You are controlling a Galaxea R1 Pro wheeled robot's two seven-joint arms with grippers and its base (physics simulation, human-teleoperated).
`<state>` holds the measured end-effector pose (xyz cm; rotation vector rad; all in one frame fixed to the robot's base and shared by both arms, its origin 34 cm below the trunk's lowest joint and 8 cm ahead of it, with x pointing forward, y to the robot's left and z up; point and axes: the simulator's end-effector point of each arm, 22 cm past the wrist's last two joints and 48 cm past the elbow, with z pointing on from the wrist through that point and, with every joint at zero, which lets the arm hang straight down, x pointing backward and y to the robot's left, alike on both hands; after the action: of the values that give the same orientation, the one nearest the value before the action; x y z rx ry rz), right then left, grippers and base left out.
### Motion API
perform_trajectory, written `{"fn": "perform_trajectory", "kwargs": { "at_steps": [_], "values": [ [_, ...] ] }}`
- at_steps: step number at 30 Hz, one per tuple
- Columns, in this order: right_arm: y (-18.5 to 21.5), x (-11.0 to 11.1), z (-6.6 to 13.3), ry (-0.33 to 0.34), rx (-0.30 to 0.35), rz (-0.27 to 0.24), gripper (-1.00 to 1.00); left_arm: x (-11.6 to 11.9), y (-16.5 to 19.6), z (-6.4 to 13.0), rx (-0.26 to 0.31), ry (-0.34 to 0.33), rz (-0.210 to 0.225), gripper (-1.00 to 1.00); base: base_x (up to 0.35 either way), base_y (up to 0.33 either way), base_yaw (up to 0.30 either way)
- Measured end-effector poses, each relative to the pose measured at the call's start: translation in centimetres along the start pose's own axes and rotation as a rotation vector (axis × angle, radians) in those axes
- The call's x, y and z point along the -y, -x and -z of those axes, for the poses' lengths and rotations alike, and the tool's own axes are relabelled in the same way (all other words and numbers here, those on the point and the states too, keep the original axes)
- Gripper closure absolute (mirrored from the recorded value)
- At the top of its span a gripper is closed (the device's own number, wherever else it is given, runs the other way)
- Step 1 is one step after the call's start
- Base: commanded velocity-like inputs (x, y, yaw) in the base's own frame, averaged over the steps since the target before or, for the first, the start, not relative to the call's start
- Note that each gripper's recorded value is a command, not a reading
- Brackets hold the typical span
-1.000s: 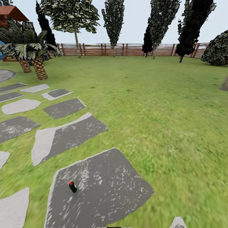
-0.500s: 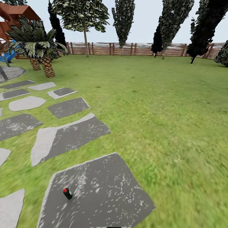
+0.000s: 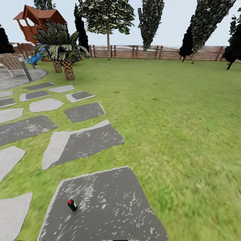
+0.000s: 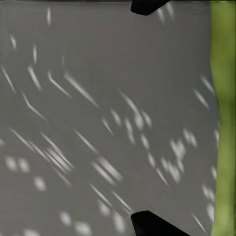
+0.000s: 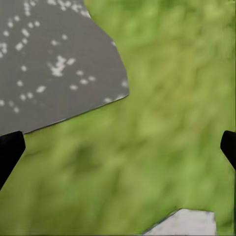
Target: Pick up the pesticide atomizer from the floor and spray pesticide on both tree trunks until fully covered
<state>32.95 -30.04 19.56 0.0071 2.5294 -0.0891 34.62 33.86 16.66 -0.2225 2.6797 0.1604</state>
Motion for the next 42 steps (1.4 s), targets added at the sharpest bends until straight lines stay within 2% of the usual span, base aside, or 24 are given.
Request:
{"fn": "perform_trajectory", "kwargs": {
  "at_steps": [28, 42],
  "values": [
    [0.06, 0.0, -0.01, 0.0, 0.001, 0.0, -1.0, -0.03, 0.03, -0.01, 0.001, 0.001, 0.001, -1.0, 0.103, -0.189, 0.277],
    [0.04, -0.01, -0.02, 0.0, 0.001, 0.0, -1.0, -0.03, 0.07, -0.02, 0.001, 0.001, 0.001, -1.0, 0.035, -0.021, 0.278]
  ]
}}
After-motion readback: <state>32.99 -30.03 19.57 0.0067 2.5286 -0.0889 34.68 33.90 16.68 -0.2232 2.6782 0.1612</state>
